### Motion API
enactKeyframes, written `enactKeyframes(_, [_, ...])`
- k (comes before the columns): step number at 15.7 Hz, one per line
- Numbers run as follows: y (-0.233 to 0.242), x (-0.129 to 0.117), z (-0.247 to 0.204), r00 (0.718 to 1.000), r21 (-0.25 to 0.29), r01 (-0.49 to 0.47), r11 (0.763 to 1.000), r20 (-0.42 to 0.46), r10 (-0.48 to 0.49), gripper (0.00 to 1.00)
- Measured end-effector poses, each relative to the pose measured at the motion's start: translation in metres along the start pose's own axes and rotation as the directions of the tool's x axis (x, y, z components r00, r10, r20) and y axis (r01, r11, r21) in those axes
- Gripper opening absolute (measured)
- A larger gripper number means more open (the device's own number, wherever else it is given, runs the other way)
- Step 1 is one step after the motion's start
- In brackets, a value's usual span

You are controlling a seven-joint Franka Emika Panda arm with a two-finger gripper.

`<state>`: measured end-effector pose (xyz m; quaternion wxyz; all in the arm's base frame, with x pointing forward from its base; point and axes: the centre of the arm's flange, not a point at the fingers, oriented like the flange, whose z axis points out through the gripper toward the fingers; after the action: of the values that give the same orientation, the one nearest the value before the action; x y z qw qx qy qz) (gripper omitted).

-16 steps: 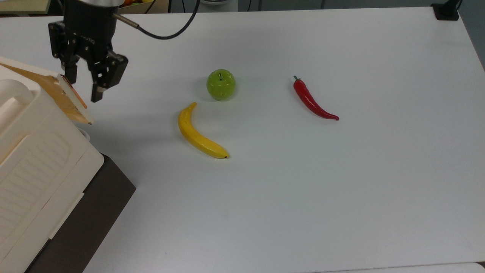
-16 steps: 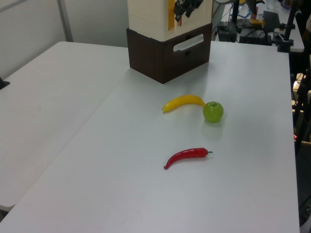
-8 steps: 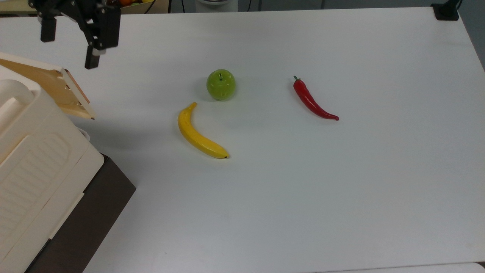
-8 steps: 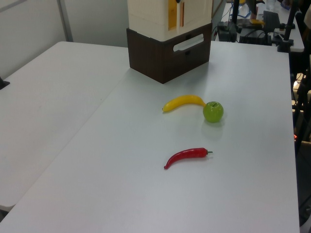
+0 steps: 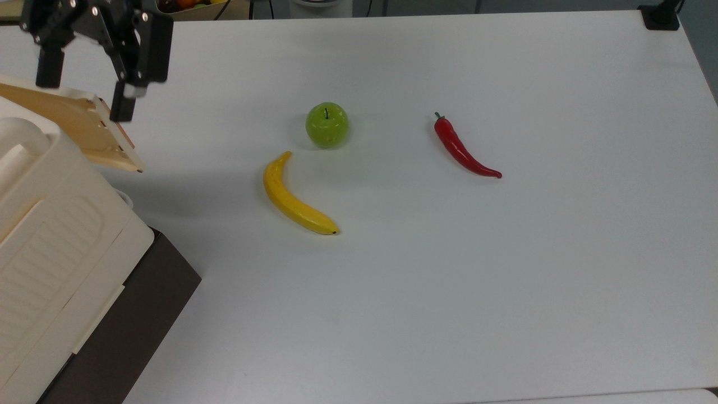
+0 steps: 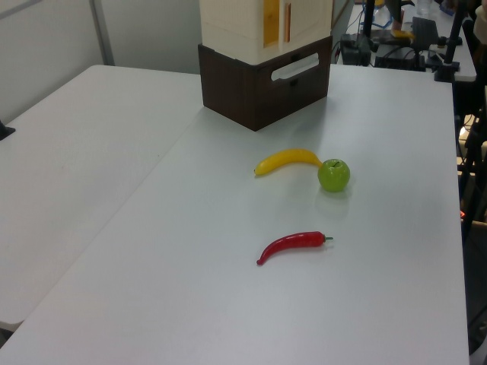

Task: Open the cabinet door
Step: 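Pull the door handle outward, swinging the cream door open on its hinge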

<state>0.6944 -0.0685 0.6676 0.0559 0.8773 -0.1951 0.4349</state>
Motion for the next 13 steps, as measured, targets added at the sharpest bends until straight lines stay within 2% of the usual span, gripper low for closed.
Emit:
enactKeyframes(6, [0.003, -0.004, 0.013, 1.0, -0.003, 0.003, 1.0, 0.004, -0.003, 1.0])
enactKeyframes(10, [0.016, -0.009, 0.008, 0.991, -0.068, 0.078, 0.995, 0.115, -0.07, 1.0])
enactKeyframes(13, [0.023, -0.009, -0.003, 0.978, -0.094, 0.128, 0.987, 0.179, -0.11, 1.0])
